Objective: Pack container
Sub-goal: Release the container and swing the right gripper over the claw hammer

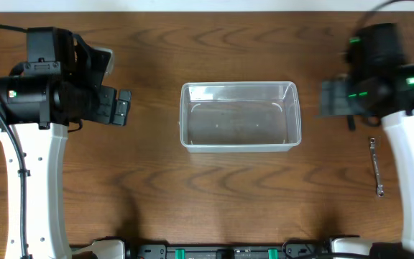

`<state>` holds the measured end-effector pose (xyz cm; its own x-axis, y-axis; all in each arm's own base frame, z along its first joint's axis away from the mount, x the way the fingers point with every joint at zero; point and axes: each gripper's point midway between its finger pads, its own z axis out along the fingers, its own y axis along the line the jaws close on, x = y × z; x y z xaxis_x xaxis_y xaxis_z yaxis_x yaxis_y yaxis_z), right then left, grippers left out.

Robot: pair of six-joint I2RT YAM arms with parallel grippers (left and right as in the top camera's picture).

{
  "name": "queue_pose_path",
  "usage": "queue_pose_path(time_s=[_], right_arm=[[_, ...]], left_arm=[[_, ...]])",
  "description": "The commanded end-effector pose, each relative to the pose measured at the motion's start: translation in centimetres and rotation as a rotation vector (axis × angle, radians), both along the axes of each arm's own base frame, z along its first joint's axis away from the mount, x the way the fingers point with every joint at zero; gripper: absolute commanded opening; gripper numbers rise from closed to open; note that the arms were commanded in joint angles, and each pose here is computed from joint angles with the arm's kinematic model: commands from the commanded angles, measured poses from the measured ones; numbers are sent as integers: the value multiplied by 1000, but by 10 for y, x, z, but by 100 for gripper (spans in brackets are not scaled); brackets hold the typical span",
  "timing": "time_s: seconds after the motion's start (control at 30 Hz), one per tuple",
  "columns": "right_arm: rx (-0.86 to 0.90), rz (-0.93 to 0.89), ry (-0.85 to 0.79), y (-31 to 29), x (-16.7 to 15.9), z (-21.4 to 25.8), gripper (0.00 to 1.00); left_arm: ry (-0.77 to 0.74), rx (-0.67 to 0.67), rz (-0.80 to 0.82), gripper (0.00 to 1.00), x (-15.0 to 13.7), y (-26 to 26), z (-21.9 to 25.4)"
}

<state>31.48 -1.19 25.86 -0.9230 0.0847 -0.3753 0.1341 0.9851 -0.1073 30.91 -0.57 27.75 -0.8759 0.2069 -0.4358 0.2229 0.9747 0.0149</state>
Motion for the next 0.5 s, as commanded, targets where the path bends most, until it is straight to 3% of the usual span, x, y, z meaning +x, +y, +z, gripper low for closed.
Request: queue_pose_path(time_s=[0.0,0.17,0.33,0.47], right_arm=[[46,-42,-35,-24,-2,12,99],[20,-69,-112,-49,9,27,99],[-92,114,-212,-55,48,39,99],[-137,111,-229,-68,76,30,99]], left_arm=[[-12,10,18,98,0,2,3],[-18,10,18,98,2,2,4],[-36,10,18,98,6,2,6],[-37,10,18,98,6,2,6]])
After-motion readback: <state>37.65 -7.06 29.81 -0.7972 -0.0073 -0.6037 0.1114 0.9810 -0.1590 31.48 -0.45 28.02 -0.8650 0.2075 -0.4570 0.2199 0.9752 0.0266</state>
